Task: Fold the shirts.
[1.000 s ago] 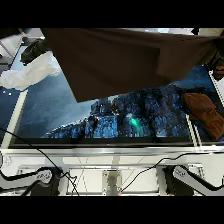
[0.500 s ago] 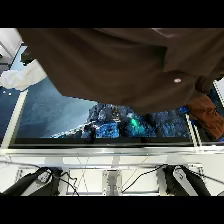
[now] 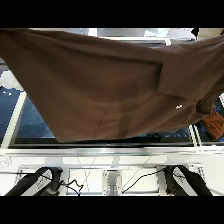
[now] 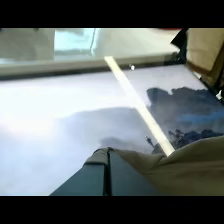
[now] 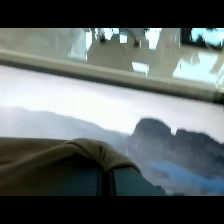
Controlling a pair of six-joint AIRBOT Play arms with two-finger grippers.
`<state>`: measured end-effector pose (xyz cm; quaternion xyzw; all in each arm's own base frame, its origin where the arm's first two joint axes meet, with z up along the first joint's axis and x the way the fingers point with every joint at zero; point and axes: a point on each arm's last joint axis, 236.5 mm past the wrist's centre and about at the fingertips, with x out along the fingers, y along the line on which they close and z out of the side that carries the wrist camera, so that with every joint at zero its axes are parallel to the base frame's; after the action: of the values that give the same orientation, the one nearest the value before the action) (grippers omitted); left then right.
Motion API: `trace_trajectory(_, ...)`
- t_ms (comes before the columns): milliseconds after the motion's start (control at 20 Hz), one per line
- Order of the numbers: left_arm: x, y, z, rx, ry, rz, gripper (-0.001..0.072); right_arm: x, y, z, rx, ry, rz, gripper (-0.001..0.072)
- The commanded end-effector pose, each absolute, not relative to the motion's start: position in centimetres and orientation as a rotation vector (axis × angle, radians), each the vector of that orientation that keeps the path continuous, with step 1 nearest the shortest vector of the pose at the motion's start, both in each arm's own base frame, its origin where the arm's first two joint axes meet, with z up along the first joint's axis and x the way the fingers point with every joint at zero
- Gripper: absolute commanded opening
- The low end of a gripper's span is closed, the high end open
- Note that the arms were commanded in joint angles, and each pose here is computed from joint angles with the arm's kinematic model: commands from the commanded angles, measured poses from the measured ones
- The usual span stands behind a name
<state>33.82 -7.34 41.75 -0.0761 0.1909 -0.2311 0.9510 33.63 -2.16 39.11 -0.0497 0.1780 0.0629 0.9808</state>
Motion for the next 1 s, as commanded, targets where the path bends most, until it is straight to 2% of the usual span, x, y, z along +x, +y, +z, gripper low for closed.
trace_trajectory(0, 41.0, -4.8, 34.1, -0.274, 0.553, -0.416, 0.0007, 40.0, -5.1, 32.0, 0.003, 0.549, 0.104, 0.0022)
trace_trajectory(250, 52.7, -4.5, 19.8, -0.449, 0.752, -0.456, 0.0009, 52.8, -4.3, 19.1, 0.337, 0.67, 0.258, 0.0024)
trace_trajectory(350, 56.4, -4.6, 14.1, -0.478, 0.789, -0.431, 0.0011, 56.7, -5.1, 13.9, 0.391, 0.684, 0.219, 0.0026)
trace_trajectory(500, 60.3, -4.3, 7.9, -0.51, 0.793, -0.367, 0.0013, 60.2, -5.4, 8.0, 0.422, 0.698, 0.167, 0.004)
trace_trajectory(550, 61.4, -3.9, 6.5, -0.521, 0.779, -0.337, 0.0013, 61.1, -5.6, 7.0, 0.424, 0.685, 0.148, 0.0104)
trace_trajectory(600, 62.3, -3.3, 5.6, -0.528, 0.763, -0.31, 0.0039, 62.0, -6.0, 6.5, 0.424, 0.661, 0.126, 0.0255)
trace_trajectory(650, 62.8, -2.9, 5.1, -0.532, 0.752, -0.293, 0.0146, 62.7, -6.3, 6.5, 0.42, 0.63, 0.105, 0.0424)
trace_trajectory(700, 63.1, -2.6, 5.1, -0.534, 0.738, -0.281, 0.0269, 63.2, -6.5, 6.9, 0.416, 0.6, 0.09, 0.0495)
trace_trajectory(750, 63.3, -2.5, 5.3, -0.533, 0.727, -0.277, 0.0312, 63.4, -6.8, 7.4, 0.418, 0.583, 0.083, 0.0494)
trace_trajectory(800, 63.3, -2.6, 5.7, -0.529, 0.726, -0.284, 0.0312, 63.3, -6.8, 7.7, 0.42, 0.578, 0.084, 0.0492)
trace_trajectory(950, 63.1, -3.8, 9.5, -0.477, 0.696, -0.371, 0.0311, 62.8, -7.1, 10.2, 0.402, 0.547, 0.087, 0.0397)
